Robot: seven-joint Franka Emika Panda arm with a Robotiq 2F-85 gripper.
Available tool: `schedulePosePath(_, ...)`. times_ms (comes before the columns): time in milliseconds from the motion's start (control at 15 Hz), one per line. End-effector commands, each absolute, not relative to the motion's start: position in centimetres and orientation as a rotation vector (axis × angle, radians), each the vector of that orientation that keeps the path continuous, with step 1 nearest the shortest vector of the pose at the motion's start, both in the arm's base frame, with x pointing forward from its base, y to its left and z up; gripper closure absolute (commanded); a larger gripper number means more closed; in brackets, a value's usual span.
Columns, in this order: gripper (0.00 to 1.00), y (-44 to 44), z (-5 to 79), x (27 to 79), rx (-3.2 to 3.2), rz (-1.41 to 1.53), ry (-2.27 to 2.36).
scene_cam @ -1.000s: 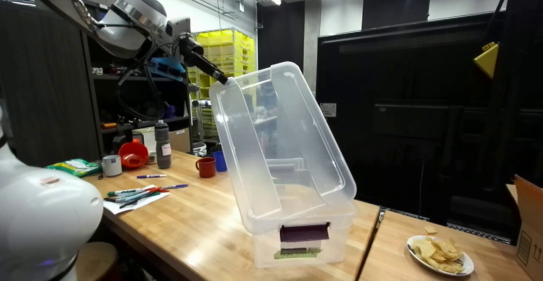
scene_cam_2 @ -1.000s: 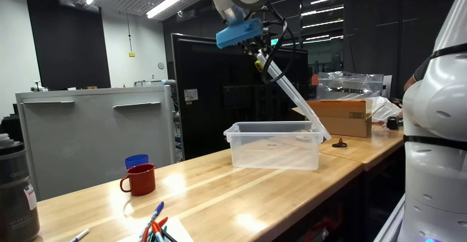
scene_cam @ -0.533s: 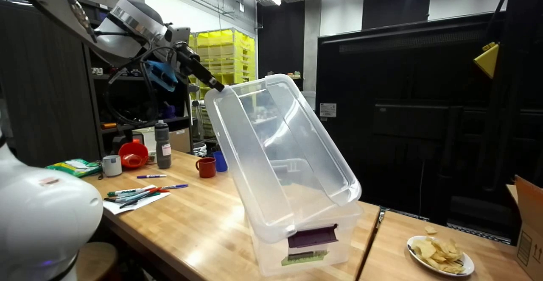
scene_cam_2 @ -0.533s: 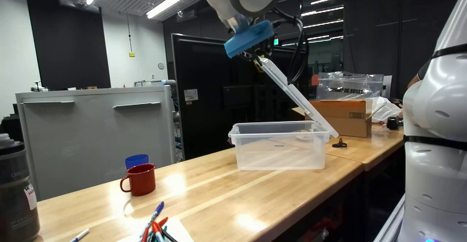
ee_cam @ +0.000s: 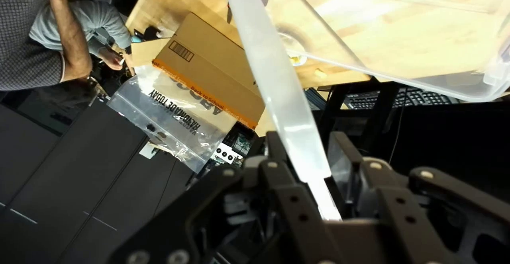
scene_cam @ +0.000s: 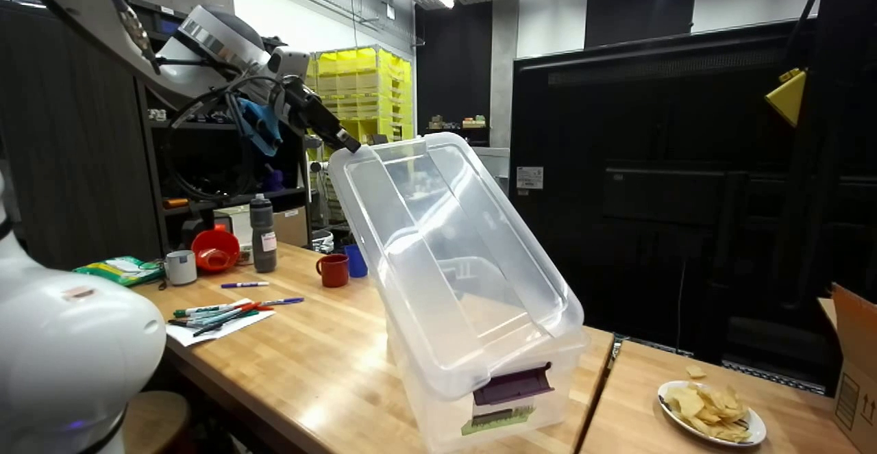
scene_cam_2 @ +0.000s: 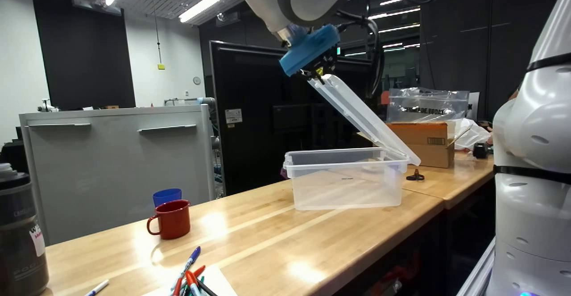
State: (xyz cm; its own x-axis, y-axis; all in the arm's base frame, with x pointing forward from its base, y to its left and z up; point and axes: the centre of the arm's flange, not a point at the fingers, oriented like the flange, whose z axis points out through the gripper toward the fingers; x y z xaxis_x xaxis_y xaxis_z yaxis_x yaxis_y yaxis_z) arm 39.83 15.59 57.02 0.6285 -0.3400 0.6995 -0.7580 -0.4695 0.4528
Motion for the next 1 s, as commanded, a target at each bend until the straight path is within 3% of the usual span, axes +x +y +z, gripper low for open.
schedulePosePath(0,0.91,14.8,58.0,39.4,2.211,0.627,-0.719)
schedulePosePath(933,0.91,8.9,58.5,43.2,2.473,0.391,-0.403)
